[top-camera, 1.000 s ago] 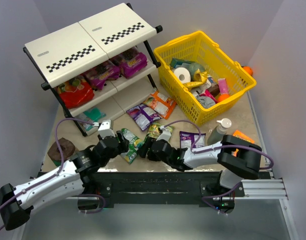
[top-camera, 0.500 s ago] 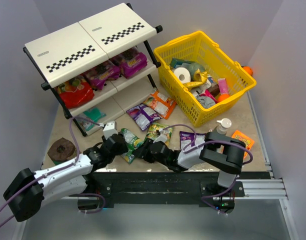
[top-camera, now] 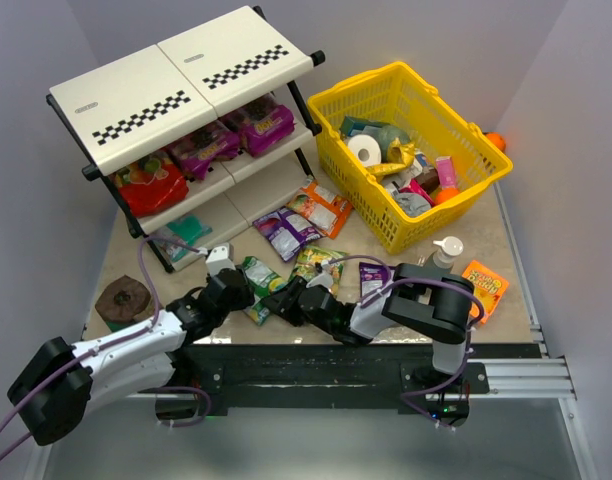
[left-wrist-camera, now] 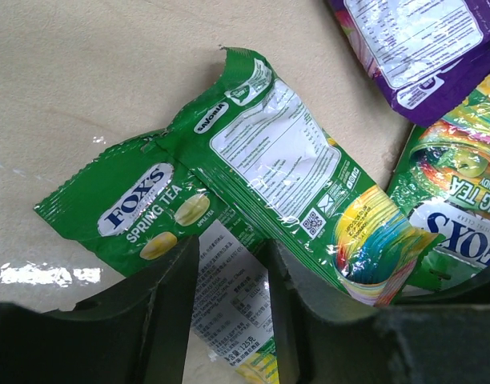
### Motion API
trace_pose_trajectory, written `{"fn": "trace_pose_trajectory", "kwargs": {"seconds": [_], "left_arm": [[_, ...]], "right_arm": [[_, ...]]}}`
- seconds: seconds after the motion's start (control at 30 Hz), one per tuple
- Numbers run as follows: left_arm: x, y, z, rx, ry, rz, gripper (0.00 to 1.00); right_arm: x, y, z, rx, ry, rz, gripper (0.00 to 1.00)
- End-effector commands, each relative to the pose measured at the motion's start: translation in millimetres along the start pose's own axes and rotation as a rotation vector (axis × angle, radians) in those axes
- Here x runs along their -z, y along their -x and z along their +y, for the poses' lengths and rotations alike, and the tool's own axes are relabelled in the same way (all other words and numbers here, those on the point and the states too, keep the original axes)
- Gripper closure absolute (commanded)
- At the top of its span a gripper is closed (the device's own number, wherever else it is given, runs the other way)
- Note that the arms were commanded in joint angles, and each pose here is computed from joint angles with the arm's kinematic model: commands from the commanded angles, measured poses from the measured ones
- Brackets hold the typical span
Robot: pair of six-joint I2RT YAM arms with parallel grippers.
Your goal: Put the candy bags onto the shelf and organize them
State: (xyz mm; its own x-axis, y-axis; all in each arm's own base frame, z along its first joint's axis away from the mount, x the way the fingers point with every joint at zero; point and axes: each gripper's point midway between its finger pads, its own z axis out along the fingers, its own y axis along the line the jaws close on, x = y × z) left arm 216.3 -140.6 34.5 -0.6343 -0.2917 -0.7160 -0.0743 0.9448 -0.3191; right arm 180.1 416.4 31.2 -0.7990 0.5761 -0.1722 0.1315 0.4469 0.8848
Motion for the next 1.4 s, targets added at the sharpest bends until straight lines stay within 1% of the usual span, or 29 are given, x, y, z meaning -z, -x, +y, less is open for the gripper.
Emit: {"fn": "trace_pose_trajectory", "kwargs": {"seconds": [0.0, 0.1, 0.13, 0.2, 0.23, 0.27, 0.3, 0.37, 0.4, 0.43, 0.5, 0.53, 0.6, 0.63, 0.67, 0.7, 0.77, 0.8, 0.87, 0.9, 0.97, 1.0, 1.07, 1.13, 1.17, 1.23, 1.27, 1.33, 1.37], "left_arm": [[1.8, -9.0, -10.7, 0.024, -0.067, 0.036, 0.57], [3.8, -6.7, -11.7, 0.027, -0.071, 0.032, 0.57], [5.1, -3.8, -13.8, 0.031, -0.077, 0.027, 0.57], [7.8, -1.0, -14.5, 0.033, -0.080, 0.021, 0.57], [9.4, 3.2, -17.2, 0.036, -0.086, 0.014, 0.57], [11.0, 5.6, -18.5, 0.036, -0.089, 0.010, 0.57], [13.8, 8.1, -18.6, 0.035, -0.090, 0.007, 0.57], [20.9, 19.0, -24.8, 0.032, -0.099, -0.002, 0.54], [25.5, 26.1, -28.7, 0.033, -0.113, -0.016, 0.53], [32.9, 38.7, -40.7, 0.035, -0.150, -0.030, 0.51], [44.6, 51.0, -46.4, -0.003, -0.174, -0.044, 0.46], [54.9, 66.9, -58.1, -0.004, -0.207, -0.065, 0.45], [67.8, 78.1, -60.4, -0.039, -0.216, -0.073, 0.40], [79.7, 94.5, -69.8, -0.036, -0.246, -0.103, 0.39], [84.5, 96.7, -67.3, -0.062, -0.240, -0.101, 0.37], [97.1, 111.5, -71.7, -0.055, -0.262, -0.140, 0.36], [108.9, 120.3, -70.5, -0.084, -0.272, -0.162, 0.32], [121.2, 131.4, -72.5, -0.079, -0.297, -0.199, 0.31], [130.7, 137.4, -68.3, -0.105, -0.301, -0.226, 0.26], [141.5, 145.9, -67.0, -0.099, -0.318, -0.264, 0.24], [148.6, 150.1, -60.4, -0.116, -0.311, -0.292, 0.20], [157.2, 156.2, -55.6, -0.104, -0.313, -0.327, 0.18], [162.1, 158.8, -49.3, -0.117, -0.311, -0.361, 0.14], [169.8, 161.1, -41.5, -0.101, -0.320, -0.406, 0.11], [172.5, 162.5, -40.5, -0.101, -0.330, -0.424, 0.08], [181.5, 162.3, -41.5, -0.093, -0.383, -0.456, 0.02], [189.8, 166.0, -42.7, -0.090, -0.417, -0.489, 0.01], [195.0, 164.9, -45.6, -0.098, -0.457, -0.504, 0.00], [200.4, 167.1, -45.3, -0.097, -0.475, -0.525, 0.00]], "right_arm": [[-4.5, 7.2, -37.4, 0.014, -0.110, -0.052, 0.53], [-2.8, 9.1, -39.4, 0.011, -0.119, -0.059, 0.60], [-1.1, 9.8, -37.1, 0.012, -0.113, -0.063, 0.66], [1.4, 13.2, -38.3, 0.017, -0.117, -0.075, 0.75], [2.9, 14.8, -33.4, 0.019, -0.105, -0.079, 0.82], [4.0, 16.0, -33.4, 0.025, -0.109, -0.083, 0.86], [4.8, 16.6, -31.7, 0.032, -0.106, -0.085, 0.93], [6.5, 17.8, -24.6, 0.040, -0.091, -0.086, 0.99], [7.6, 18.3, -21.8, 0.045, -0.084, -0.086, 1.00], [8.4, 18.7, -18.4, 0.053, -0.074, -0.087, 1.00], [11.5, 20.4, -4.5, 0.068, -0.045, -0.088, 1.00], [12.8, 21.0, -0.1, 0.075, -0.035, -0.089, 1.00], [18.6, 23.8, 19.0, 0.081, 0.007, -0.092, 1.00], [20.6, 24.9, 28.5, 0.082, 0.028, -0.094, 1.00], [22.0, 25.9, 37.6, 0.086, 0.043, -0.099, 1.00], [27.7, 30.5, 54.3, 0.097, 0.080, -0.111, 1.00], [31.3, 34.3, 74.6, 0.116, 0.104, -0.127, 1.00], [37.3, 39.0, 90.5, 0.131, 0.135, -0.141, 1.00], [42.6, 45.2, 110.8, 0.140, 0.164, -0.165, 1.00], [47.9, 49.4, 122.8, 0.153, 0.190, -0.180, 1.00], [52.4, 57.3, 143.0, 0.165, 0.221, -0.212, 1.00], [53.0, 61.4, 149.3, 0.189, 0.227, -0.225, 1.00], [53.3, 67.2, 168.6, 0.197, 0.254, -0.236, 1.00], [45.2, 75.6, 173.1, 0.219, 0.253, -0.249, 1.00], [42.9, 79.7, 184.9, 0.222, 0.277, -0.255, 1.00], [36.6, 90.1, 200.9, 0.219, 0.309, -0.254, 1.00], [25.2, 91.3, 197.5, 0.224, 0.301, -0.248, 1.00], [15.3, 102.7, 214.2, 0.218, 0.342, -0.238, 1.00], [2.4, 105.2, 210.5, 0.221, 0.332, -0.235, 1.00]]}}
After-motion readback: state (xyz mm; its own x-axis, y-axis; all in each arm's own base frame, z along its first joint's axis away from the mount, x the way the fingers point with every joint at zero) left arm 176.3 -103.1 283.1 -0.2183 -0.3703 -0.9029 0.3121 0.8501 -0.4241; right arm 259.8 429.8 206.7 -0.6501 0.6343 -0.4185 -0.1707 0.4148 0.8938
